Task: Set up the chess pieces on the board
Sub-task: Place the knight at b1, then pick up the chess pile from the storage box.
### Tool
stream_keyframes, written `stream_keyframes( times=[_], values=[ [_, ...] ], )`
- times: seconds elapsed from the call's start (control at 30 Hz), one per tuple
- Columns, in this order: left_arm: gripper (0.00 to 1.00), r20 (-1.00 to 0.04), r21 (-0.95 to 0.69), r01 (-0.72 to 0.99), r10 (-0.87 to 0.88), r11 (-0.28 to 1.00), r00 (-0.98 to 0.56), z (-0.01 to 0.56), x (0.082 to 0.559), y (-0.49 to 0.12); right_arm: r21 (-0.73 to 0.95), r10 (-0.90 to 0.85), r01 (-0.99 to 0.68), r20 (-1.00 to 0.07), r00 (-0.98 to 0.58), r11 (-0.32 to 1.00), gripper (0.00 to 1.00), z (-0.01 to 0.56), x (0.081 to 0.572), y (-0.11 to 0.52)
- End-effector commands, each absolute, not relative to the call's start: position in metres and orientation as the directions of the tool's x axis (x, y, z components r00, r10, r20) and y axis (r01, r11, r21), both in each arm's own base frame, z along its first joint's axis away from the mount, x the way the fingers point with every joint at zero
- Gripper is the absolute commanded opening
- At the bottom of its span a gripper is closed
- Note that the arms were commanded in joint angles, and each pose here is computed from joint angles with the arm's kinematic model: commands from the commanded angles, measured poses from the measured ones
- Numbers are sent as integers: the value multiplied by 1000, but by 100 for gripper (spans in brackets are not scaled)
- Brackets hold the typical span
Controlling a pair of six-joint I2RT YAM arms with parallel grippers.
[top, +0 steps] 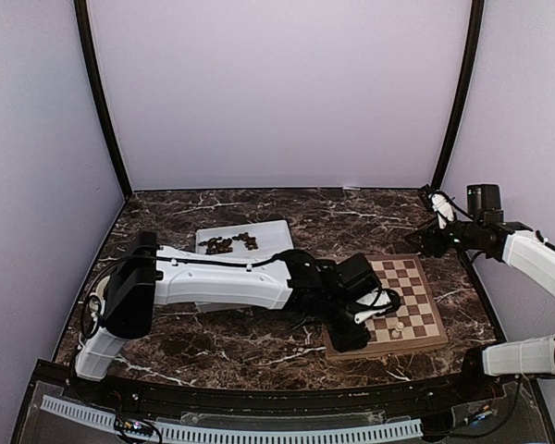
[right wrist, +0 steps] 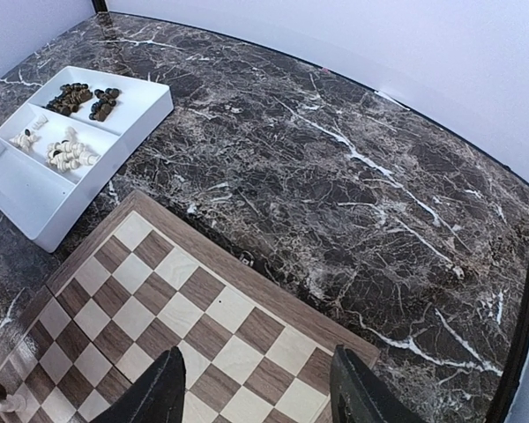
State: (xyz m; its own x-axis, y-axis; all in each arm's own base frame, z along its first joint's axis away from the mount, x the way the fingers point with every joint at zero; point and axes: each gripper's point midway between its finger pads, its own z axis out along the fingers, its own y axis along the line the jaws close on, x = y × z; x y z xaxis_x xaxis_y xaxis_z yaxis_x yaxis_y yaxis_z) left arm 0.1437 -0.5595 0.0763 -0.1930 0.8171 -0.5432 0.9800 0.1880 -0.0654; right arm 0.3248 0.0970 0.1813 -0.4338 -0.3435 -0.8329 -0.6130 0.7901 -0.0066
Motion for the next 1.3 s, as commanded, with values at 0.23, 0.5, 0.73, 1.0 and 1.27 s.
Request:
stream_keyframes(
  times=[0.23,0.5,0.73,1.0,1.27],
  values=[
    [55,-590,110,783,675,612,-444,211,233,-443,23,-329,-638,-842,-428,770,57,187,325,103],
    [49,-508,-4,325,279,946,-815,169,336,-287,72,-369,-699,-809,-458,712,50,188,329,115],
    [48,-489,-119,356,258,927,-833,143,369,-282,63,-503,-790,-739,-448,610,41,178,332,144],
    [33,-435,-148,528,424,837,-794,112,394,-309,48,-575,-837,-705,-415,545,35,172,327,162],
    [34,-306,-147,604,545,783,-781,74,389,-299,69,-575,-836,-694,-432,544,34,166,326,163]
  ],
)
